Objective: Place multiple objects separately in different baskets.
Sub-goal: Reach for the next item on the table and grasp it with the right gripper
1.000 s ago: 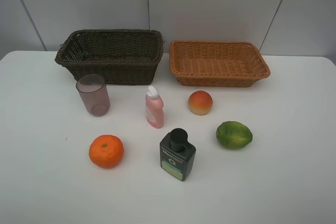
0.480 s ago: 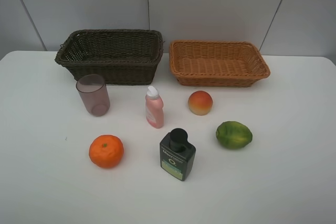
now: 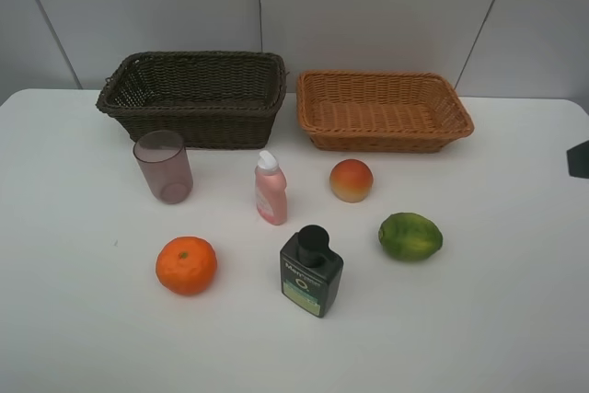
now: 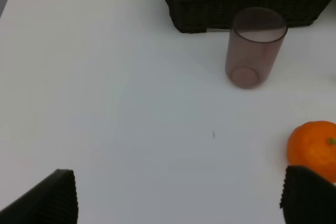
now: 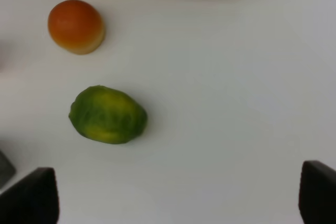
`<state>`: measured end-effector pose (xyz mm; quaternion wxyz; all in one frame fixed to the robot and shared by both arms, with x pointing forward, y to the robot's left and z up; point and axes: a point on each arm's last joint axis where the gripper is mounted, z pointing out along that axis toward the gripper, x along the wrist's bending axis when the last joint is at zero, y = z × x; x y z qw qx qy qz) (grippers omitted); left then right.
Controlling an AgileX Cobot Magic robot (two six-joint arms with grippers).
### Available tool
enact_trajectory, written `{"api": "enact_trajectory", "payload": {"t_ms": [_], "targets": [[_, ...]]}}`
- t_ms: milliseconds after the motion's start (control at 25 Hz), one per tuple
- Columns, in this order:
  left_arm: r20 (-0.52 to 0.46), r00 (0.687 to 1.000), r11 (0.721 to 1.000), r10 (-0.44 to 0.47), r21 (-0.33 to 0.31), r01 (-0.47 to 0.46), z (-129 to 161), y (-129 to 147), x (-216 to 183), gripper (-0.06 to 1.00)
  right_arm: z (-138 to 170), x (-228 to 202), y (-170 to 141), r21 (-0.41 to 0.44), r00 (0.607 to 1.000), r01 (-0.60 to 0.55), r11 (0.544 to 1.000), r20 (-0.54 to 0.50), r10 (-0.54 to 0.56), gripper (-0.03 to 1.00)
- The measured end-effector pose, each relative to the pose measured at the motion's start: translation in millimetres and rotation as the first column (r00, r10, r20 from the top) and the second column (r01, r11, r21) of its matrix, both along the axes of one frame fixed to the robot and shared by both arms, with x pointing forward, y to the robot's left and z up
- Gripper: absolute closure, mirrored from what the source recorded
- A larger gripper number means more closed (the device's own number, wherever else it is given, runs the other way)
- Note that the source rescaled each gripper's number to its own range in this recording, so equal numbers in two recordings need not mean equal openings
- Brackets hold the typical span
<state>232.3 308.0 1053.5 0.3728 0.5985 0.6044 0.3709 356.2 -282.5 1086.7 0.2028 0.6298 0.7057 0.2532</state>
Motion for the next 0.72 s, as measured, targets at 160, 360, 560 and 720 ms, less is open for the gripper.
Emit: {"api": "enact_trajectory", "payload": {"t_ms": [160,360,560,720], "targets": [[0.000,1.000,1.000,0.000,0.000,0.000,0.0,0.0,0.0,-0.06,-7.1,30.0,21.1,-0.025,0.990,-0.115,0.993,-0.088,0.112,-0.01],[0.000,1.000,1.000,0.000,0.000,0.000,0.0,0.0,0.0,-0.06,-24.1,64.1,53.0,-0.082,0.966,-0.208,0.975,-0.174,0.192,-0.01],[0.000,1.000,1.000,0.000,0.000,0.000,0.0,0.0,0.0,-0.06,-32.6,99.3,83.3,-0.111,0.946,-0.259,0.959,-0.229,0.229,-0.01],[0.000,1.000,1.000,0.000,0.000,0.000,0.0,0.0,0.0,-0.06,-38.8,124.4,100.2,-0.121,0.935,-0.279,0.953,-0.260,0.240,-0.01]]}}
